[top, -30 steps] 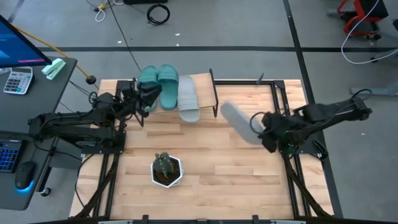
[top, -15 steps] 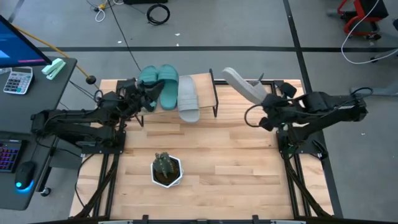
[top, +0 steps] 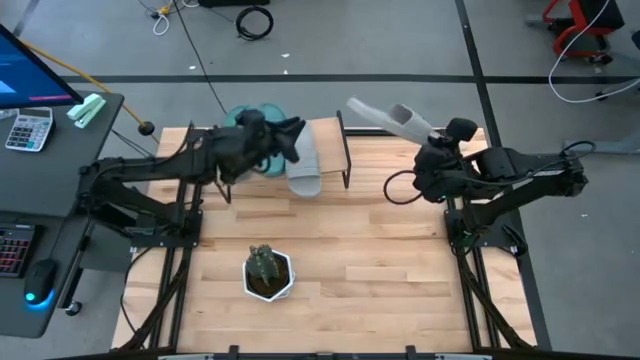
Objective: Pick and place slides into the shelf
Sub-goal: Put the gray slipper on the shelf
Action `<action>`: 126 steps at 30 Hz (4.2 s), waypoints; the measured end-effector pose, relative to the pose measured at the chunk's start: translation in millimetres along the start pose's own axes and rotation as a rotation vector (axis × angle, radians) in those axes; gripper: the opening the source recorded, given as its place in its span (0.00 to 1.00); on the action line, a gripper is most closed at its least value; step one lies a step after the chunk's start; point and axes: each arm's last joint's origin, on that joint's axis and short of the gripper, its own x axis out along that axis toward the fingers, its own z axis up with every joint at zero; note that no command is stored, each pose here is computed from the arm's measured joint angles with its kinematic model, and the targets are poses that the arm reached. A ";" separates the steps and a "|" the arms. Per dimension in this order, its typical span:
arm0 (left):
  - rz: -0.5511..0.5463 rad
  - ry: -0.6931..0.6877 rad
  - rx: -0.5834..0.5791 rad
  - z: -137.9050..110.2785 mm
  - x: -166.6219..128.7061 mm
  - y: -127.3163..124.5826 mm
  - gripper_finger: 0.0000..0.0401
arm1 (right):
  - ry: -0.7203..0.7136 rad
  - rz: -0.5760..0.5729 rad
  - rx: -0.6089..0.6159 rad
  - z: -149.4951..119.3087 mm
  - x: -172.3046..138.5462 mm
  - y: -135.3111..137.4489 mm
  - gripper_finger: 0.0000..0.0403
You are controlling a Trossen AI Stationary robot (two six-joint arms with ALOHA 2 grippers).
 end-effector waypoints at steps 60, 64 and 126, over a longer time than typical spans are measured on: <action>-0.146 0.390 -0.773 9.9 35.8 16.7 0.75 | -0.113 -0.099 -0.413 73.4 37.0 15.0 0.12; -0.150 0.389 -0.769 10.2 35.6 16.4 0.67 | -0.135 -0.095 -0.400 77.1 40.6 11.5 0.12; -0.636 0.914 0.017 19.7 32.4 94.7 0.17 | -0.246 1.358 1.005 48.4 75.8 -46.6 0.56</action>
